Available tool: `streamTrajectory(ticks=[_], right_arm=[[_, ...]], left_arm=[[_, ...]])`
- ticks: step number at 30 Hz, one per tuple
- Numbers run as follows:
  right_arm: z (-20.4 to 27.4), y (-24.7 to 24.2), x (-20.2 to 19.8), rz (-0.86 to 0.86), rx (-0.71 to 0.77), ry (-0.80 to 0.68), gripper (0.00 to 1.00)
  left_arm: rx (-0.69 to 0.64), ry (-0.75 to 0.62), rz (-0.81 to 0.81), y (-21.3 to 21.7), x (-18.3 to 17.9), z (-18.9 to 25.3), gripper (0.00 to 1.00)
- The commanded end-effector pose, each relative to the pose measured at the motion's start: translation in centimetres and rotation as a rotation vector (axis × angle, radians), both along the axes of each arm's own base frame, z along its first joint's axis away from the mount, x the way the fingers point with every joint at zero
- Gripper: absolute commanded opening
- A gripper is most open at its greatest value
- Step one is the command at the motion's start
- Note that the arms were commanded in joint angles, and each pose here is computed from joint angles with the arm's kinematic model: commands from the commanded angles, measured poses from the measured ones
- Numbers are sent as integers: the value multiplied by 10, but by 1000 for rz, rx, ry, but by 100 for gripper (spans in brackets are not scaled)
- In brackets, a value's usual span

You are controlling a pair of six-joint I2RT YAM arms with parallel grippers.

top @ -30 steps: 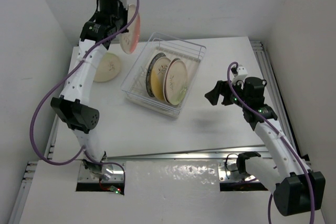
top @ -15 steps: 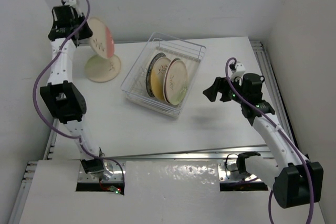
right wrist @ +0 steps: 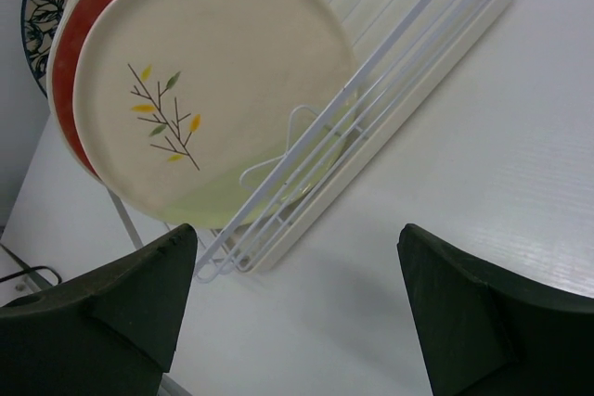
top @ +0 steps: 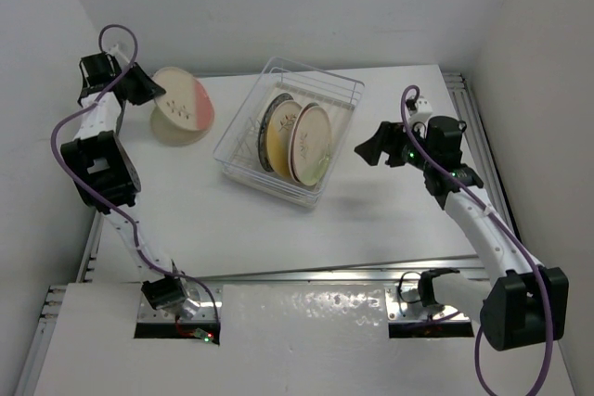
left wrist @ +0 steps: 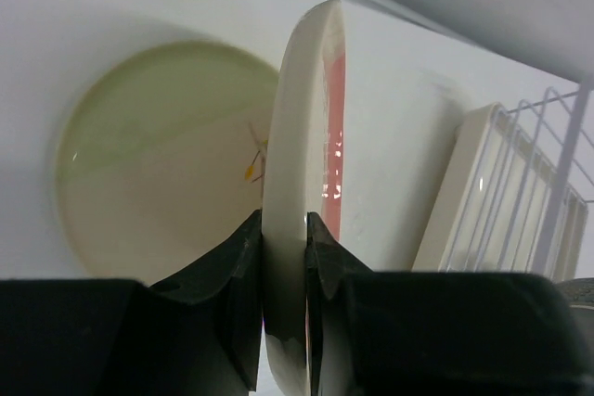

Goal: Unload the plates from the dish rack

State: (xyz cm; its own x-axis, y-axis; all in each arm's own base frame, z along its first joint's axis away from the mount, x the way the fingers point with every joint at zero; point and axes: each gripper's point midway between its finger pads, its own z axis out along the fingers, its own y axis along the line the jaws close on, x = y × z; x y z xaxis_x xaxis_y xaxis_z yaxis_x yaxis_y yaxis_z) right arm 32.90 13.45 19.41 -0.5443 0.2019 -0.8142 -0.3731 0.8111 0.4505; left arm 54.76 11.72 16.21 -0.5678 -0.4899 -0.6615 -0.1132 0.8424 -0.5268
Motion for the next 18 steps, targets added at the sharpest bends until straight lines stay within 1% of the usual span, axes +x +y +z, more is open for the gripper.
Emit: streamTrajectory(ticks=[1, 4, 8, 15, 18], right_arm=[[31, 8, 9, 16, 31, -71, 87], [31, 6, 8, 5, 18, -55, 87], [35, 5, 10, 2, -12, -63, 87], [41, 7, 14, 6, -15, -65, 87], [39, 9, 12, 13, -17, -60, 87]], left_arm=[[2, -283, -86, -12, 25, 74, 0], [-25, -264, -69, -7, 26, 58, 0], [-57, -248, -40, 1, 26, 50, 0], [-53, -225, -37, 2, 26, 36, 0], [-26, -203, -12, 8, 24, 27, 0]])
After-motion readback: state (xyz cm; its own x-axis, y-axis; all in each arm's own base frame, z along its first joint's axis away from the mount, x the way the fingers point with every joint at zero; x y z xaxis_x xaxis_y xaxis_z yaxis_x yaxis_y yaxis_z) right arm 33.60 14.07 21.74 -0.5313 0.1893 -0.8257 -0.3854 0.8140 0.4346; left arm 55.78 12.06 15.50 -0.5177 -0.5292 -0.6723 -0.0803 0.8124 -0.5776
